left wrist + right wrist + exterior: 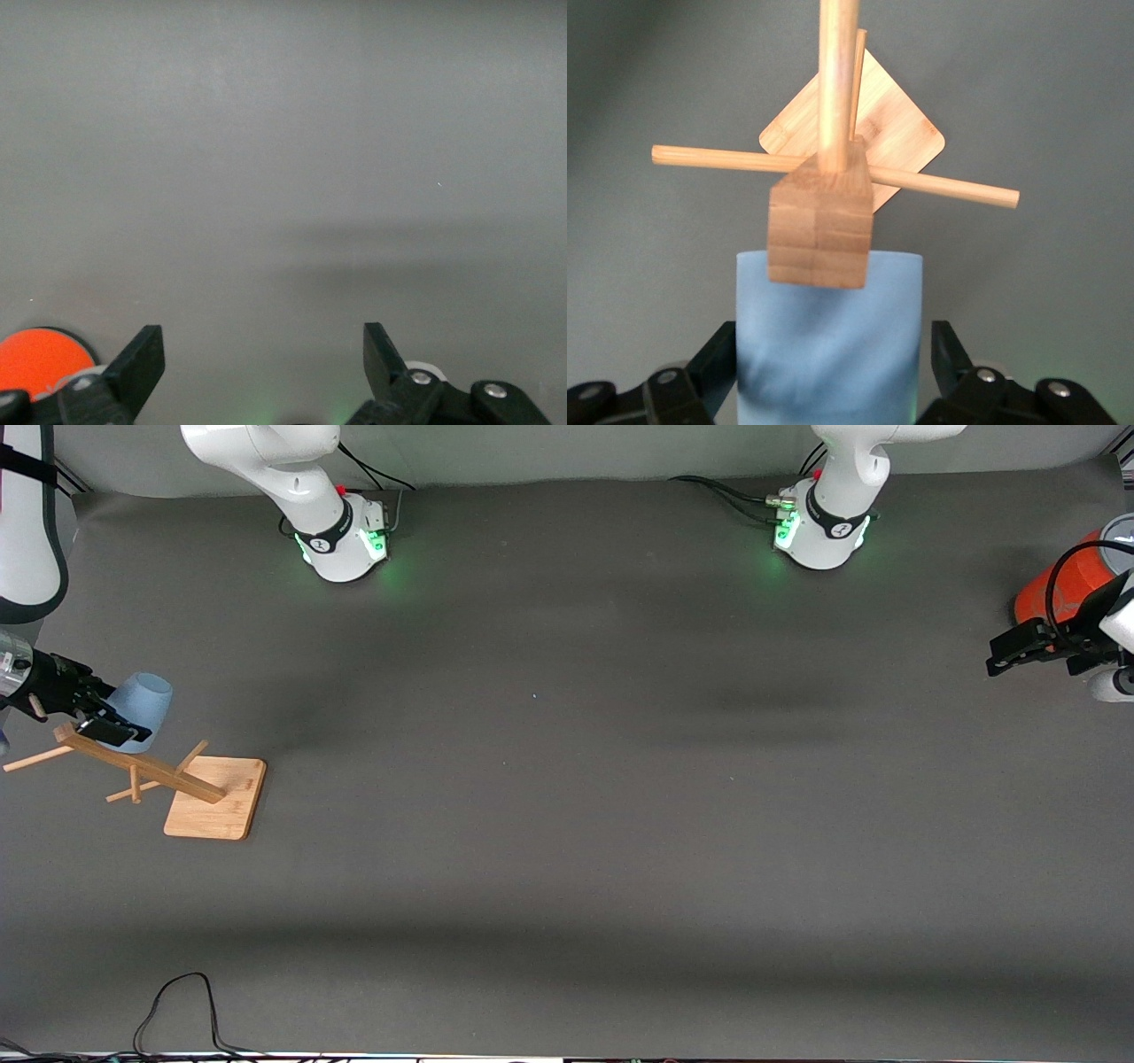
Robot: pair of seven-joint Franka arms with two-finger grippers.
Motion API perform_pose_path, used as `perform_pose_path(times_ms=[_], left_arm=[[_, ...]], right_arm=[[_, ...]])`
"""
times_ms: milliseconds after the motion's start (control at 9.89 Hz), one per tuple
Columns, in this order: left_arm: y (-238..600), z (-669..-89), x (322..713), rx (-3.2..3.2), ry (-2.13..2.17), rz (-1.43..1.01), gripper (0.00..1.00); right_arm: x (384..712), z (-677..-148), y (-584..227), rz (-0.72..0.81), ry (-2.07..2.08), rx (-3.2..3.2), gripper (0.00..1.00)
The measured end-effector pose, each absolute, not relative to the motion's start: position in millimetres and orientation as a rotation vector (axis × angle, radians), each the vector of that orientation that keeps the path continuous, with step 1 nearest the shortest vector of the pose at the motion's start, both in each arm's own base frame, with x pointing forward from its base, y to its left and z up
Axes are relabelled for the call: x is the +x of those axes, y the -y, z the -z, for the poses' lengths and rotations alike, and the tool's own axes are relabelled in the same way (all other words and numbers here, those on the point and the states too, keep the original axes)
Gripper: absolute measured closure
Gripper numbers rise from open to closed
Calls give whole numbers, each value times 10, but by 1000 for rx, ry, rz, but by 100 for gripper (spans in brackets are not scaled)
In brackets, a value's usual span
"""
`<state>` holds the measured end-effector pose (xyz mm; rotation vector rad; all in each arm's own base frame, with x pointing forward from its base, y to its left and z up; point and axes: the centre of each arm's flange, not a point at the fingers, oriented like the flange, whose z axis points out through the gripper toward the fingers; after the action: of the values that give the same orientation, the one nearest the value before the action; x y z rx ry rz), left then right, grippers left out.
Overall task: Rotate and upright cup with both arms
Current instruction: 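Close the right gripper around the blue cup's base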
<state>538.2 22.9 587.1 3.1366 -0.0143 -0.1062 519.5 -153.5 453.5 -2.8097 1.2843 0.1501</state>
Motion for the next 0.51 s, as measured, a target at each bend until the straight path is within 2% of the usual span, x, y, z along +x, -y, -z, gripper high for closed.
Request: perform_pose_path(times_ms=[101, 506], left_arm=[[-226, -5865, 5393, 3137, 15, 102, 0], [-203, -5915, 5401, 3138, 23, 85, 0]], right_arm=[[5195, -4538, 1533, -150, -1285, -2808, 20], [5196, -4540, 1532, -149, -1285, -2807, 20]])
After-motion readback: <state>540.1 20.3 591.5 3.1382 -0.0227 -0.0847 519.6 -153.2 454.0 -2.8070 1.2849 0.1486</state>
